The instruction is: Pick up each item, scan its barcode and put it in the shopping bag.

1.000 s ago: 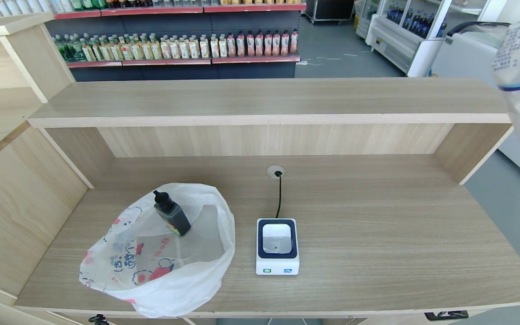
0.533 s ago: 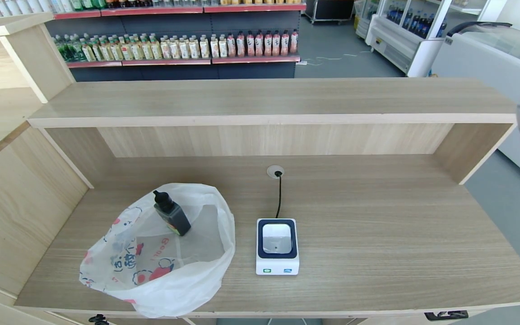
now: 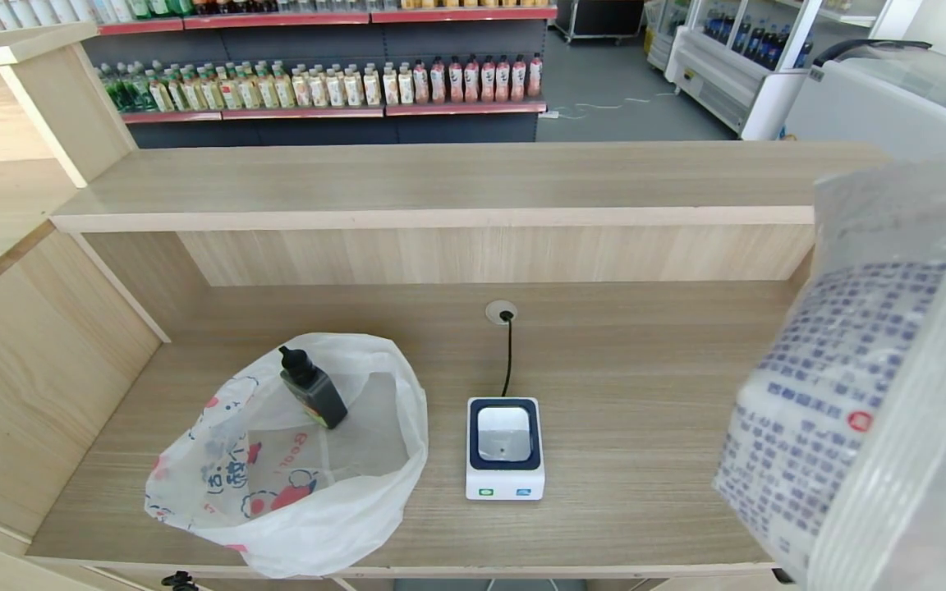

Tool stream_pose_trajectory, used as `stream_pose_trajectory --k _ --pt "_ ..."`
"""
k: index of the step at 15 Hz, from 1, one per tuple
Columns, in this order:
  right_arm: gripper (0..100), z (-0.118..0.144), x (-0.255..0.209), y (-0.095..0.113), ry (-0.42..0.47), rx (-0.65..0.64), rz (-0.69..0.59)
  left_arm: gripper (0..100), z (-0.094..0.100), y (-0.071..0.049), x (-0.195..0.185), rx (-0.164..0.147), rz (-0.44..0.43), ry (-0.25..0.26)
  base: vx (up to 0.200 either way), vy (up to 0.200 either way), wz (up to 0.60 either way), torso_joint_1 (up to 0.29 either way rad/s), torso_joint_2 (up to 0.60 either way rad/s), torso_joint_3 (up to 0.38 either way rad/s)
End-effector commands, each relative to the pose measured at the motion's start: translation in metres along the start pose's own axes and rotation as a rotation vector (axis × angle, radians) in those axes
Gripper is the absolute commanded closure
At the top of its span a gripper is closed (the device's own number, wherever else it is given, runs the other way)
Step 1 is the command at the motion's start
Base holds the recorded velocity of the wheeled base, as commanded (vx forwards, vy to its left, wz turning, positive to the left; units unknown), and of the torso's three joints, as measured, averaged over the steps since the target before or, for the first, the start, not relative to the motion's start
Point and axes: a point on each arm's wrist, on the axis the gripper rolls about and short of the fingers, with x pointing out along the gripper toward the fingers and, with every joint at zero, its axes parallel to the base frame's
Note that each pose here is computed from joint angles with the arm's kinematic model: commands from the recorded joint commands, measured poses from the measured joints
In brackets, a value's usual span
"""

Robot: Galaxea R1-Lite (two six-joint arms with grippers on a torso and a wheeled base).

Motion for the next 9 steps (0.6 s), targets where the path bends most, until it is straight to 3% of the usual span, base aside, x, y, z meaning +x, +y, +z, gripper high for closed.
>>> stream_pose_trajectory --k 1,9 --pt "100 0.004 0.003 0.002 -0.008 -0.061 -0.009 0 0.0 0.0 0.0 0.001 0.0 0.0 0.0 0.0 0.0 0.0 0.0 0.0" --pt "100 0.019 0.016 -0.005 -0.067 0.074 -0.095 0 0.0 0.0 0.0 -0.001 0.0 0.0 0.0 0.0 0.0 0.0 0.0 0.0"
